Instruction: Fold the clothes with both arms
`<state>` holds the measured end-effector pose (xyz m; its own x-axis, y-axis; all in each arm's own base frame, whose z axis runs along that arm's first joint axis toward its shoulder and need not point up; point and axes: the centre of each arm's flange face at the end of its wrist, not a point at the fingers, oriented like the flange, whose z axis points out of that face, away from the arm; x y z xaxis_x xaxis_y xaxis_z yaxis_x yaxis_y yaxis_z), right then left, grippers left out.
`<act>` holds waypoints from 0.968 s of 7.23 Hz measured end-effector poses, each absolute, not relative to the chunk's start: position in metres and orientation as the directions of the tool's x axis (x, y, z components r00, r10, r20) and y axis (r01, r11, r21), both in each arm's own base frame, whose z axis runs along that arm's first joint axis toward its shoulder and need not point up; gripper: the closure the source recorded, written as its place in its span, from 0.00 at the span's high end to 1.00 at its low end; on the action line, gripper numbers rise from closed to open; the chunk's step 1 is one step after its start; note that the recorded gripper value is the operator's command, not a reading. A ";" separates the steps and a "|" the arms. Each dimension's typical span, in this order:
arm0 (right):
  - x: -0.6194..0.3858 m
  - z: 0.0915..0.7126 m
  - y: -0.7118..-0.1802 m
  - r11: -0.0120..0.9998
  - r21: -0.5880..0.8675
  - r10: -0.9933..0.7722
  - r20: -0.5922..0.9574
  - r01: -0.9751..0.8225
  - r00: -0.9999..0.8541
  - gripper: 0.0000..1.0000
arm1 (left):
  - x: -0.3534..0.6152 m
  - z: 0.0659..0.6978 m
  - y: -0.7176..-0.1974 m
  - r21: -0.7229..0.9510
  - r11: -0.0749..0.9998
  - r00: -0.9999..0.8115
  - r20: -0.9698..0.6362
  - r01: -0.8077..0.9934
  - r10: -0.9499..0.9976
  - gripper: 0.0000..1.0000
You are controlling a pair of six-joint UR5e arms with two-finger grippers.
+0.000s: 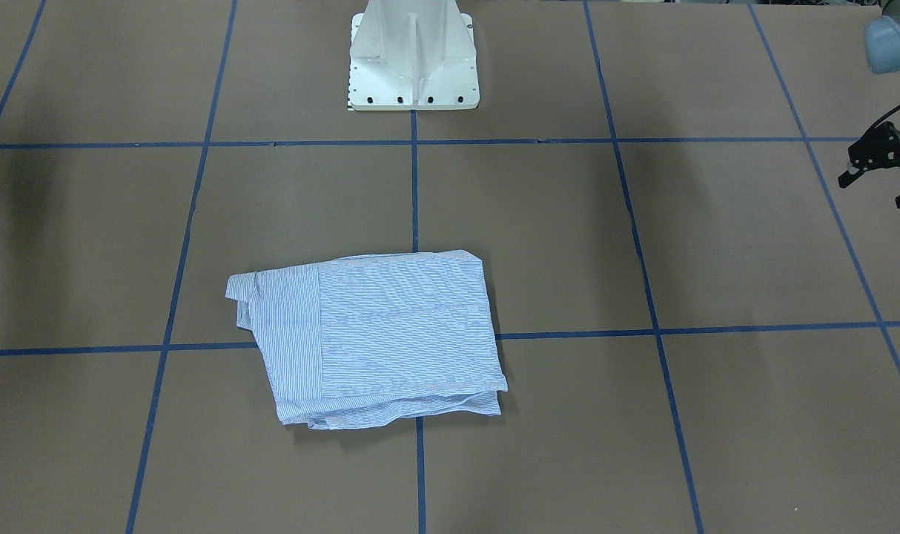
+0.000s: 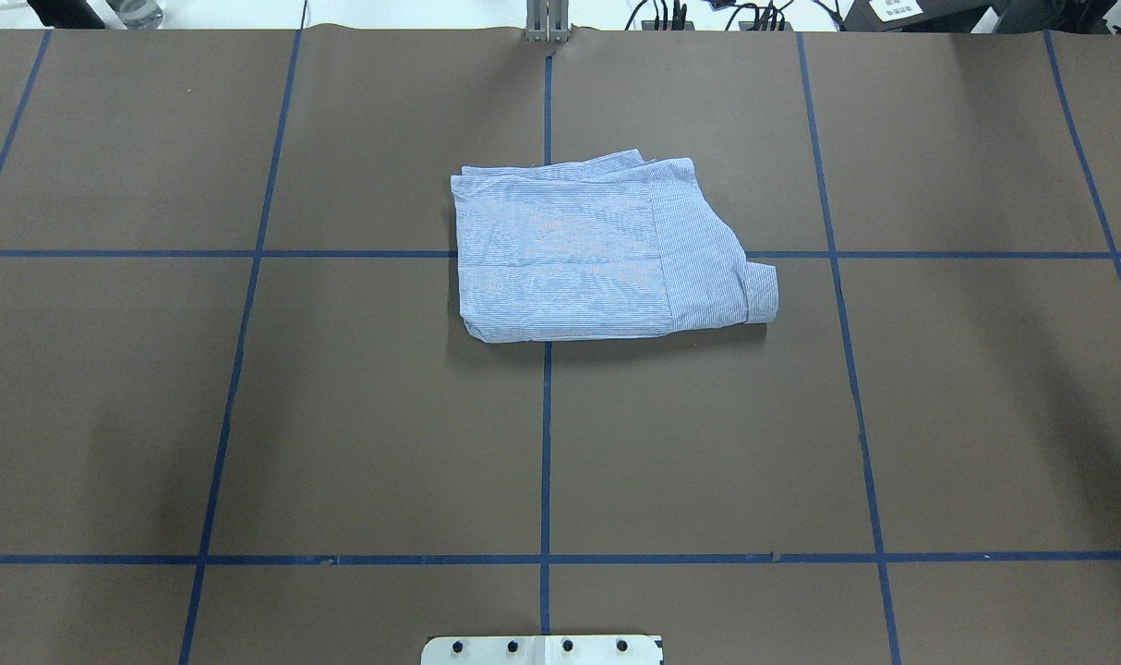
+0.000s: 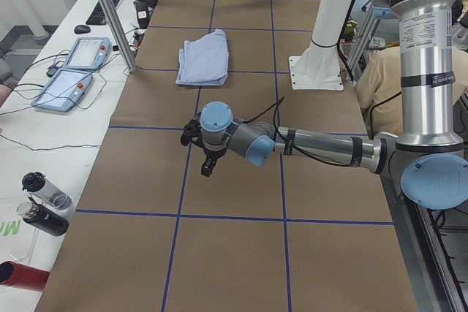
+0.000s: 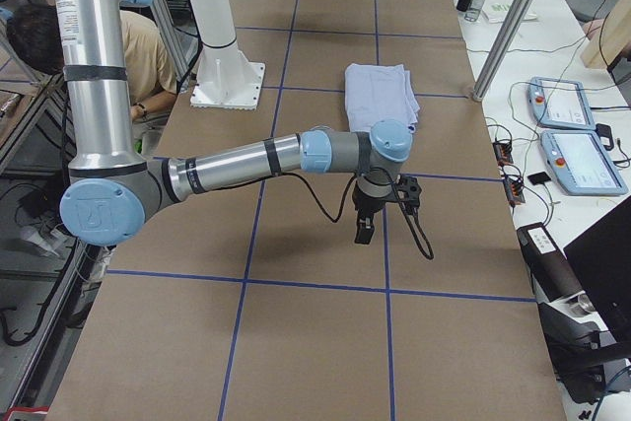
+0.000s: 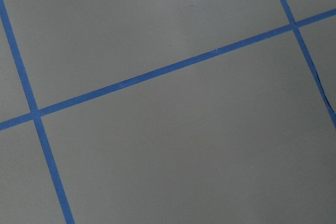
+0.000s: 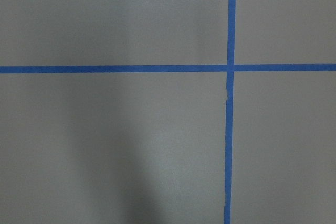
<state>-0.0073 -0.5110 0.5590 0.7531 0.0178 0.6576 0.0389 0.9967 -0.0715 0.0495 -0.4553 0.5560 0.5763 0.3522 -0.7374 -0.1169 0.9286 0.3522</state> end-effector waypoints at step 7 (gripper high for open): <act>0.007 0.538 -0.505 0.999 -0.033 0.016 0.690 0.010 0.723 1.00 | 0.050 0.539 -0.463 0.385 0.916 0.573 -0.729 -0.110 0.375 1.00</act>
<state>0.0066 -0.5049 0.5380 0.7232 0.0155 0.6905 0.0097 0.9994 -0.0326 0.0498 -0.4634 0.5391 0.5730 0.3747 -0.7289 -0.1097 0.9164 0.3849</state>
